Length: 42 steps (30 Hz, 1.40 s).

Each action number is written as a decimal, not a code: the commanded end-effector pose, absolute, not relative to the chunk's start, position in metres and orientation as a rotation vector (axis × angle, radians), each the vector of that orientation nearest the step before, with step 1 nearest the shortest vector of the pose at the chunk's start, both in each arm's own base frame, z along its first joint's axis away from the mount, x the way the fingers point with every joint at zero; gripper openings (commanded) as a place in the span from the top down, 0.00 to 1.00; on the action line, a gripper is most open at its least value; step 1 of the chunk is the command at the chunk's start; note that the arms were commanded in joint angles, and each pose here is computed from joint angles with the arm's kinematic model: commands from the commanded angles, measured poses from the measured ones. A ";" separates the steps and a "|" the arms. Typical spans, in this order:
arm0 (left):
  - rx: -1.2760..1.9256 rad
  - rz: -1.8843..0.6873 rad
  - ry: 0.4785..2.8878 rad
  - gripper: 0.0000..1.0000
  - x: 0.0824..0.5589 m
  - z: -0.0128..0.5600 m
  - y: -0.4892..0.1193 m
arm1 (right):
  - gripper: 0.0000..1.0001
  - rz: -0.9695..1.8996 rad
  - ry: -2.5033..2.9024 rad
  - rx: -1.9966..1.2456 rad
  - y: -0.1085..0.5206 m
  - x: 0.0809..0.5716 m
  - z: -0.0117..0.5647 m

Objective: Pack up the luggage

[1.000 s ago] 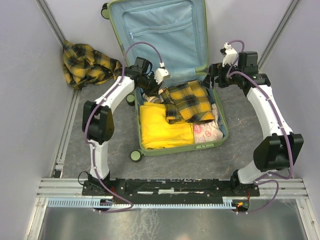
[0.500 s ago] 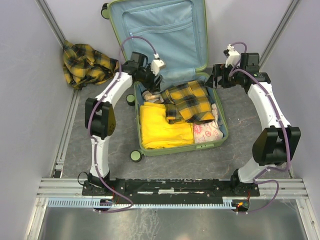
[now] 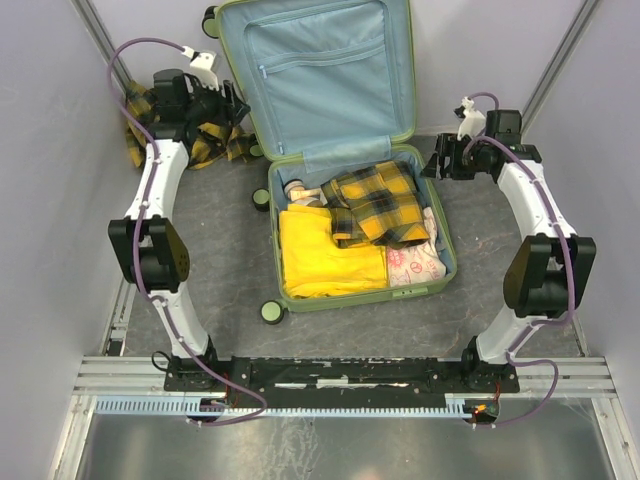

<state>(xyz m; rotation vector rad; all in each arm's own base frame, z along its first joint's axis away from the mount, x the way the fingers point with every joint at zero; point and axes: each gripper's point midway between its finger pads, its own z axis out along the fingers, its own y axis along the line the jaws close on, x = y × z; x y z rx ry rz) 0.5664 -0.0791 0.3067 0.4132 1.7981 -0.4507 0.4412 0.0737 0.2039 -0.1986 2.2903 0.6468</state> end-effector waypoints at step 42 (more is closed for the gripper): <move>0.983 -0.595 1.278 0.97 0.499 0.370 -0.159 | 0.77 0.755 2.365 0.044 0.081 0.513 0.147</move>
